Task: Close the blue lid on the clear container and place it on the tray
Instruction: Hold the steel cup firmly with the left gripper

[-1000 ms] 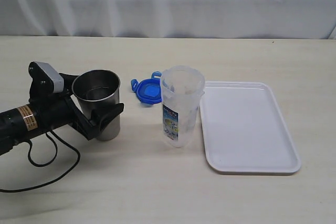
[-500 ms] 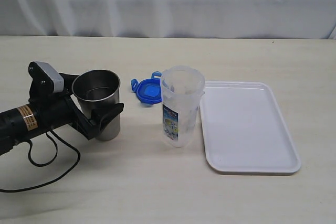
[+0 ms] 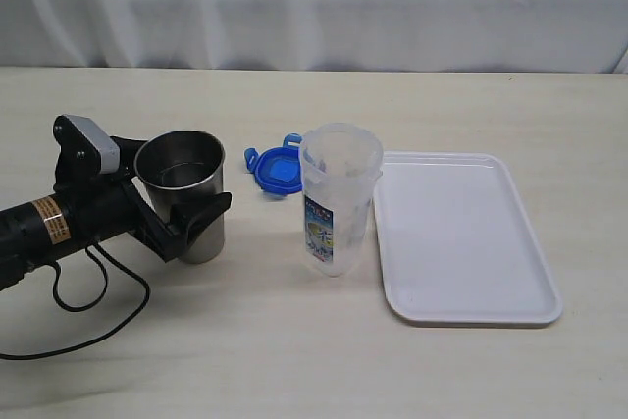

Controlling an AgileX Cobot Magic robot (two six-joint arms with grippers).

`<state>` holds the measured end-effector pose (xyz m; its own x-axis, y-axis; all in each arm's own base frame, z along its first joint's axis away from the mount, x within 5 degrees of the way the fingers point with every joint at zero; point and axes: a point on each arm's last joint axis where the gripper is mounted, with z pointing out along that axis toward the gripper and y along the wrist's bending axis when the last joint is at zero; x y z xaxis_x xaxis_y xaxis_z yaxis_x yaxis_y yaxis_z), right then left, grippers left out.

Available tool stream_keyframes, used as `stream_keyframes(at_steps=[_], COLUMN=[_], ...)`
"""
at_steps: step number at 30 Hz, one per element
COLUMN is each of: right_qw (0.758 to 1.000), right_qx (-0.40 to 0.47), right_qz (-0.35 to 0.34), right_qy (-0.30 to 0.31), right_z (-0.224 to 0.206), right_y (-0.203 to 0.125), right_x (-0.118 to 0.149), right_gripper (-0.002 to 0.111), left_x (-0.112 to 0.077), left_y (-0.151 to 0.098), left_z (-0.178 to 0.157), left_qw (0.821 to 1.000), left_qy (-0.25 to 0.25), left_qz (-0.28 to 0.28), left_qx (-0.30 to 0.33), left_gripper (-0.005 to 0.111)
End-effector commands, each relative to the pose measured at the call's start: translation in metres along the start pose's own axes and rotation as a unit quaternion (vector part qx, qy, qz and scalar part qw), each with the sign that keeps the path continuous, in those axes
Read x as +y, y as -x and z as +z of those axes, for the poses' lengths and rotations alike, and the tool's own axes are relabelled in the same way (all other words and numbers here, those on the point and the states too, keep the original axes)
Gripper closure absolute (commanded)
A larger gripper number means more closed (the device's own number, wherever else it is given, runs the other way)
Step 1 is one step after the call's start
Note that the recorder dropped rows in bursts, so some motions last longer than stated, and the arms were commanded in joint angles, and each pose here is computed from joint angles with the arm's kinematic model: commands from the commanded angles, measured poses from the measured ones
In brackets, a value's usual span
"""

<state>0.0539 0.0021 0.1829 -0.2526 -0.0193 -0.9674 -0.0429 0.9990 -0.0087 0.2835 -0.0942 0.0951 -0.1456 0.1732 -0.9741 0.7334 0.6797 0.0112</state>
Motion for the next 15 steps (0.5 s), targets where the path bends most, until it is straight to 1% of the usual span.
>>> stream_keyframes(at_steps=[1, 5, 7, 10, 11, 13, 15], right_qw=[1.0, 1.0, 1.0, 1.0, 1.0, 1.0, 1.0], right_qx=[-0.002, -0.002, -0.002, -0.002, -0.002, -0.002, -0.002], right_qz=[-0.002, -0.002, -0.002, -0.002, -0.002, -0.002, -0.002], right_qy=[-0.003, -0.003, -0.003, -0.003, -0.003, -0.003, -0.003], right_z=[-0.0003, -0.0003, -0.0003, -0.0003, -0.0003, -0.0003, -0.0003], right_y=[-0.0003, -0.0003, -0.0003, -0.0003, -0.0003, -0.0003, -0.0003], right_x=[-0.0003, -0.0003, -0.0003, -0.0003, -0.0003, -0.0003, -0.0003], right_gripper=[0.104, 0.104, 0.104, 0.104, 0.104, 0.104, 0.104], left_x=[-0.0002, -0.0002, -0.0002, -0.0002, -0.0002, -0.0002, -0.0002], left_y=[0.0019, 0.0019, 0.0019, 0.0019, 0.0019, 0.0019, 0.0019], left_z=[0.0019, 0.0019, 0.0019, 0.0019, 0.0019, 0.0019, 0.0019], left_qw=[1.0, 1.0, 1.0, 1.0, 1.0, 1.0, 1.0], left_qy=[-0.002, -0.002, -0.002, -0.002, -0.002, -0.002, -0.002], left_qz=[0.001, 0.001, 0.001, 0.001, 0.001, 0.001, 0.001], left_qx=[-0.007, -0.007, -0.007, -0.007, -0.007, -0.007, -0.007], left_gripper=[0.002, 0.002, 0.005, 0.02, 0.029, 0.043, 0.061])
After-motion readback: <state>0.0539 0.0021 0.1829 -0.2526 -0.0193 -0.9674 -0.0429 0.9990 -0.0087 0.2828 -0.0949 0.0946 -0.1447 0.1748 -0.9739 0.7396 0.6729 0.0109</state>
